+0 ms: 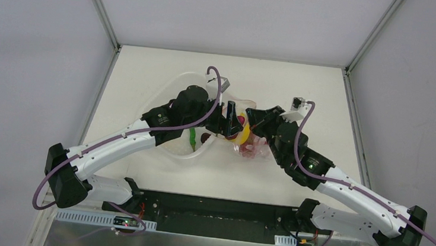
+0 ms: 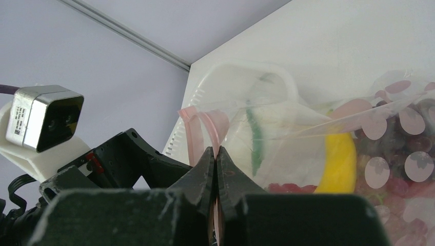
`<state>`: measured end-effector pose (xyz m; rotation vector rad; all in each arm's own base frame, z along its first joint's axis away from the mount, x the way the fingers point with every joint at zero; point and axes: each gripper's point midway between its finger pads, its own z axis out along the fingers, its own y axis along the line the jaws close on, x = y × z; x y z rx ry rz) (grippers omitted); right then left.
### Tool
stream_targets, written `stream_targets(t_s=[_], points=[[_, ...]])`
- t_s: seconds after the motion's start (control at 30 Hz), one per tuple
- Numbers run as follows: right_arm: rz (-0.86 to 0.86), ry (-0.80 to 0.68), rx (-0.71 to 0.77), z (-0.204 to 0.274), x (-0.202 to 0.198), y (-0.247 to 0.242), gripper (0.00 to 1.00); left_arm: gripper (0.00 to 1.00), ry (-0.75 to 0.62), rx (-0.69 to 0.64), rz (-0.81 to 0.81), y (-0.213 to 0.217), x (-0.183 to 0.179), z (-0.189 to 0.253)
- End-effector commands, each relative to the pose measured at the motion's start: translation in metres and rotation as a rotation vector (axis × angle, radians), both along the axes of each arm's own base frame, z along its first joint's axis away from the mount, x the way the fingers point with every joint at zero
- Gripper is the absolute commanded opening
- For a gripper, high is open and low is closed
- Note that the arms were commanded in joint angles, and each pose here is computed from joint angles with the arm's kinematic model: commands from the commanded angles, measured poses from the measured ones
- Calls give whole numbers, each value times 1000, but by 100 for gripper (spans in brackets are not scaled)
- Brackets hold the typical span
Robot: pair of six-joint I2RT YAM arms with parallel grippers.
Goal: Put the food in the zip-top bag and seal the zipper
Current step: Place the fake vegetable in the zipper food storage bag.
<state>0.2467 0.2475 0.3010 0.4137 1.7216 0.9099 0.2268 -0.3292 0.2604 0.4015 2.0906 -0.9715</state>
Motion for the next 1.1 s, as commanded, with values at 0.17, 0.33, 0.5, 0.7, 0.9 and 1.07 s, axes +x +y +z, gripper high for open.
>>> stream_targets(t_s=[0.17, 0.33, 0.5, 0.7, 0.9, 1.07], points=[[-10, -49, 84, 26, 2, -4, 2, 63, -50, -17, -31, 0, -6, 26], [-9, -52, 85, 28, 2, -4, 2, 52, -43, 10, -14, 3, -4, 23], [-6, -49, 83, 27, 3, -3, 2, 47, -31, 47, 13, 5, 2, 18], [-8, -51, 82, 27, 4, -2, 2, 48, -6, 110, 56, 6, 12, 11], [-24, -56, 85, 28, 5, -5, 2, 68, -51, 108, 129, 8, 28, 22], [-35, -48, 70, 22, 7, -7, 3, 83, -72, 11, 25, -11, 17, 36]])
